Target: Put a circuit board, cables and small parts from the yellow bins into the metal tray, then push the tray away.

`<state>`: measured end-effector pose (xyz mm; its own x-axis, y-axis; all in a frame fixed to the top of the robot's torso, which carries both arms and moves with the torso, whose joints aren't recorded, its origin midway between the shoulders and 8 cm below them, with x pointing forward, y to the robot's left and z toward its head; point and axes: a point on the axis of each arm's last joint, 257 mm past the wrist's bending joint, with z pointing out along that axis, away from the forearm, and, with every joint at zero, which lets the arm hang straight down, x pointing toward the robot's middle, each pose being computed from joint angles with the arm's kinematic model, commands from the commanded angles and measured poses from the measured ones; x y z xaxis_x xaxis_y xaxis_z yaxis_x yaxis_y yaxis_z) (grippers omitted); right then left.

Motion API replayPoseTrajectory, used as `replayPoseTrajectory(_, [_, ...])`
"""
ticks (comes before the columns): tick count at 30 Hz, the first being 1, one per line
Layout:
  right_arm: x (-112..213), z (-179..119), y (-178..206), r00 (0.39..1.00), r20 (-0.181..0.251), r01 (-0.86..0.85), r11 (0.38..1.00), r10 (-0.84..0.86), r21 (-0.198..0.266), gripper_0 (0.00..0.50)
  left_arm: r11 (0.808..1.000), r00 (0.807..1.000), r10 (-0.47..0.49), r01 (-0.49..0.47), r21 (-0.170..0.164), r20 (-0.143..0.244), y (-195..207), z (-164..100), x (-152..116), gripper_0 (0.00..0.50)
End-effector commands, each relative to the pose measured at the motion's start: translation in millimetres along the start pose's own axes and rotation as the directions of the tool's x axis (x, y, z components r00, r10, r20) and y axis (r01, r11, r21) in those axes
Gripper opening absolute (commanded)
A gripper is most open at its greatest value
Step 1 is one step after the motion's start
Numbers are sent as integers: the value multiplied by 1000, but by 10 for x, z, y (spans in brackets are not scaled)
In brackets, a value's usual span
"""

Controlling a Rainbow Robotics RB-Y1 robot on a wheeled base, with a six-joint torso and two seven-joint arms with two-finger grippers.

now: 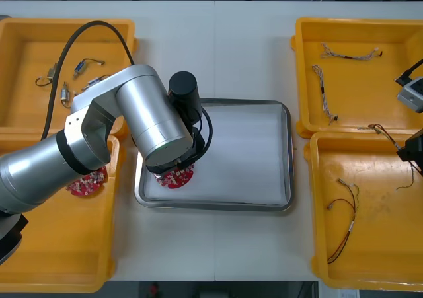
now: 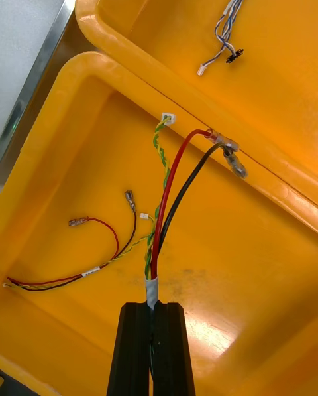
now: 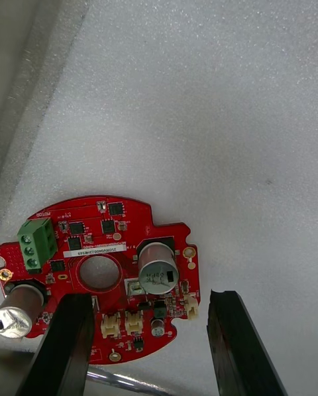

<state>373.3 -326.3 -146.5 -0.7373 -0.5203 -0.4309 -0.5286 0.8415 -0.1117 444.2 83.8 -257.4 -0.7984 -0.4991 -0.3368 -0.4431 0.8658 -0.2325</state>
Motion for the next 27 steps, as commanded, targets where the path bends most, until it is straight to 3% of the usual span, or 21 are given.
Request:
replayPoseTrajectory(1, [-80, -133, -51, 1000, 9, 13, 999, -13, 41, 0, 997, 998, 45, -47, 63, 34, -280, -213, -27, 500])
replayPoseTrajectory(7, [-80, -133, -51, 1000, 9, 13, 999, -13, 41, 0, 996, 998, 60, -61, 67, 12, -267, -555, -101, 500])
replayPoseTrajectory(8, [49, -8, 16, 1000, -30, 0, 1000, 0, 7, 0, 996, 998, 60, -61, 71, 5, -263, -647, -130, 500])
replayPoseTrajectory(12, [19, -20, 38, 999, -42, 29, 1000, -28, 8, 0, 993, 998, 65, -65, 98, 12, -253, -903, -257, 500])
replayPoseTrajectory(16, [-46, -11, 114, 994, -68, 89, 996, -88, 3, 0, 989, 997, 55, -62, 133, 54, -195, -1177, -479, 500])
replayPoseTrajectory(20, [-228, -8, 249, 986, -58, 154, 988, -154, -12, 0, 988, 990, 45, -63, 139, 131, -32, -1440, -792, 500])
replayPoseTrajectory(27, [-539, 13, 553, 952, -55, 301, 953, -302, -34, 0, 987, 976, 78, -105, 125, 203, 280, -1836, -1327, 500])
